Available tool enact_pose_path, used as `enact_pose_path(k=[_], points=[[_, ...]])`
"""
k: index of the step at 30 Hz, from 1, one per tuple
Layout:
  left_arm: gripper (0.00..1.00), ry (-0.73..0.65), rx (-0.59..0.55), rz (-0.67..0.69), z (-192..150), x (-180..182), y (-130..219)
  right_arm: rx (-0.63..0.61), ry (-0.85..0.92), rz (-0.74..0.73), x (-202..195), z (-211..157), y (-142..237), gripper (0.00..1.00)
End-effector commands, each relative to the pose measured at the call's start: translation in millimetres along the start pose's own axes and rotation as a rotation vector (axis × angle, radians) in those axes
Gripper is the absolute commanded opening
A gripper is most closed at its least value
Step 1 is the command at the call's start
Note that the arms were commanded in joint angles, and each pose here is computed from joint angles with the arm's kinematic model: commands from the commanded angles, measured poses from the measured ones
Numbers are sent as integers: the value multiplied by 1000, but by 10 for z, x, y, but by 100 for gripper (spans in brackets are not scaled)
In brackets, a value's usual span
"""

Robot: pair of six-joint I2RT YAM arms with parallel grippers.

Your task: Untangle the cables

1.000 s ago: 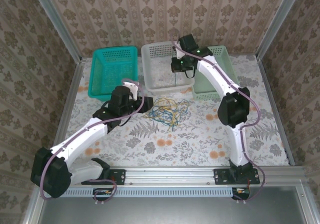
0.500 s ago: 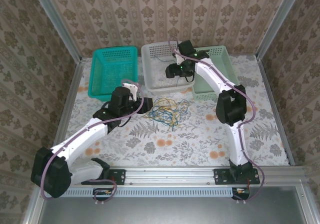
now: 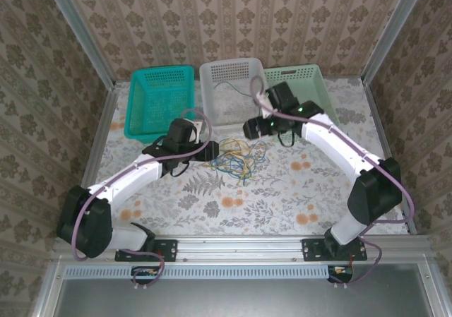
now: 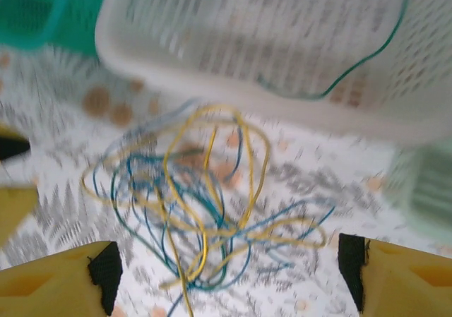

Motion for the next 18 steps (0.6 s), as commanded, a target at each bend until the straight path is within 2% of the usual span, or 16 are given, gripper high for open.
enact_pose_path(k=[1, 3, 6, 10, 18], points=[[64, 6, 1, -24, 25, -29, 5, 88, 167, -94, -13, -400, -178, 84], [64, 22, 2, -25, -4, -24, -5, 118, 199, -136, -17, -529, -261, 84], [63, 31, -1, -26, -16, -26, 12, 159, 79, -199, -131, -581, -341, 81], [63, 33, -11, -20, -30, -19, 36, 189, -69, -132, -52, -681, -490, 70], [63, 30, -10, -17, -34, -12, 38, 163, -251, -98, -45, -741, -768, 60]])
Point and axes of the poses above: each hand's point on the last joint's axis, 136 mm out from that joint toward the fingers, its own y axis back along the fingers, its own x axis along the line the jaws close on, z = x × y, the point moved 2 cm from there along y, back along the fingers, and after that the axes turned 14 degrees about -y, right-handed, at the moved point
